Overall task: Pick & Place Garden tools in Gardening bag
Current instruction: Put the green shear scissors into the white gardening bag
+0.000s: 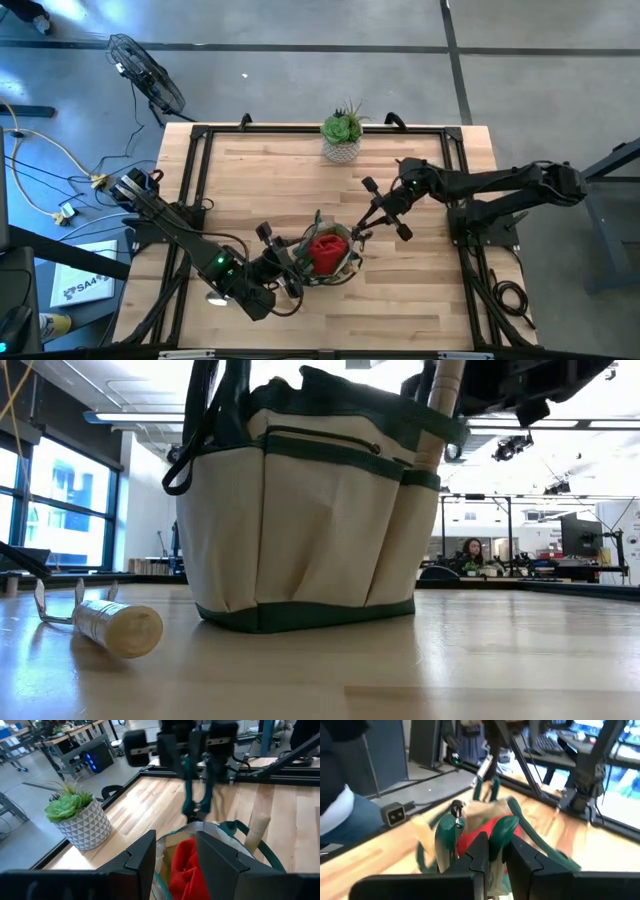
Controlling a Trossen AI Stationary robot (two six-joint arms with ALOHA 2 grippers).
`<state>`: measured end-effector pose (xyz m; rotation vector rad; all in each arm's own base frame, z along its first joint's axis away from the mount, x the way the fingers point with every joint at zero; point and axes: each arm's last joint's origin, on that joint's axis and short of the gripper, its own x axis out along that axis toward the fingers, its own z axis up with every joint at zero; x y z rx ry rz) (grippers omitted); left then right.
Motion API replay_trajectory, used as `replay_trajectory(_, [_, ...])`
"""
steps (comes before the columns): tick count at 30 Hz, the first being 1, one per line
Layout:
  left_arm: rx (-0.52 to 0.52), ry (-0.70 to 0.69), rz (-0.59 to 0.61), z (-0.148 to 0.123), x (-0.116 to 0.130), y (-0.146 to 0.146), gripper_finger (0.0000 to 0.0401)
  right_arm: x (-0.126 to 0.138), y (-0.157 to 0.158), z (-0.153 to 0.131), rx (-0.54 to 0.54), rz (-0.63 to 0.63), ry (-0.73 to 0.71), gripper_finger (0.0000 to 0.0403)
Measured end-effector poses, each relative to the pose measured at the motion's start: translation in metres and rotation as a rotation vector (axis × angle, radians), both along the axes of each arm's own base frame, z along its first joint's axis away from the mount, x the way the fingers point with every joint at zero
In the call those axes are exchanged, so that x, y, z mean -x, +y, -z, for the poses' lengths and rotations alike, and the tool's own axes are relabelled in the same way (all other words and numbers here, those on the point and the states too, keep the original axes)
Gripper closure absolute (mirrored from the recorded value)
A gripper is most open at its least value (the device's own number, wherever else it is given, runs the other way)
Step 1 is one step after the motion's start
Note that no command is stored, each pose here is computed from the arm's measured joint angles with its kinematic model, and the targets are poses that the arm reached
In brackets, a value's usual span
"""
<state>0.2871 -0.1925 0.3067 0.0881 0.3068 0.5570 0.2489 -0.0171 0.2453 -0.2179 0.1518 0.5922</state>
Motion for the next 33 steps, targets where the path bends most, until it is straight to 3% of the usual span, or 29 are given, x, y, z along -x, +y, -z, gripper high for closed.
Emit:
replay_trajectory(6, [0.016, 0.012, 0.022, 0.001, 0.000, -0.001, 0.0265, -0.008, -0.009, 0.008, -0.015, 0.029, 0.025, 0.0372])
replay_trajectory(17, [0.041, 0.034, 0.059, 0.001, 0.000, -0.002, 0.0265, -0.022, -0.008, -0.015, -0.024, 0.070, 0.031, 0.0372])
replay_trajectory(33, [0.085, 0.061, 0.114, 0.003, -0.001, -0.003, 0.0265, -0.046, -0.005, 0.022, -0.058, 0.082, 0.180, 0.0372])
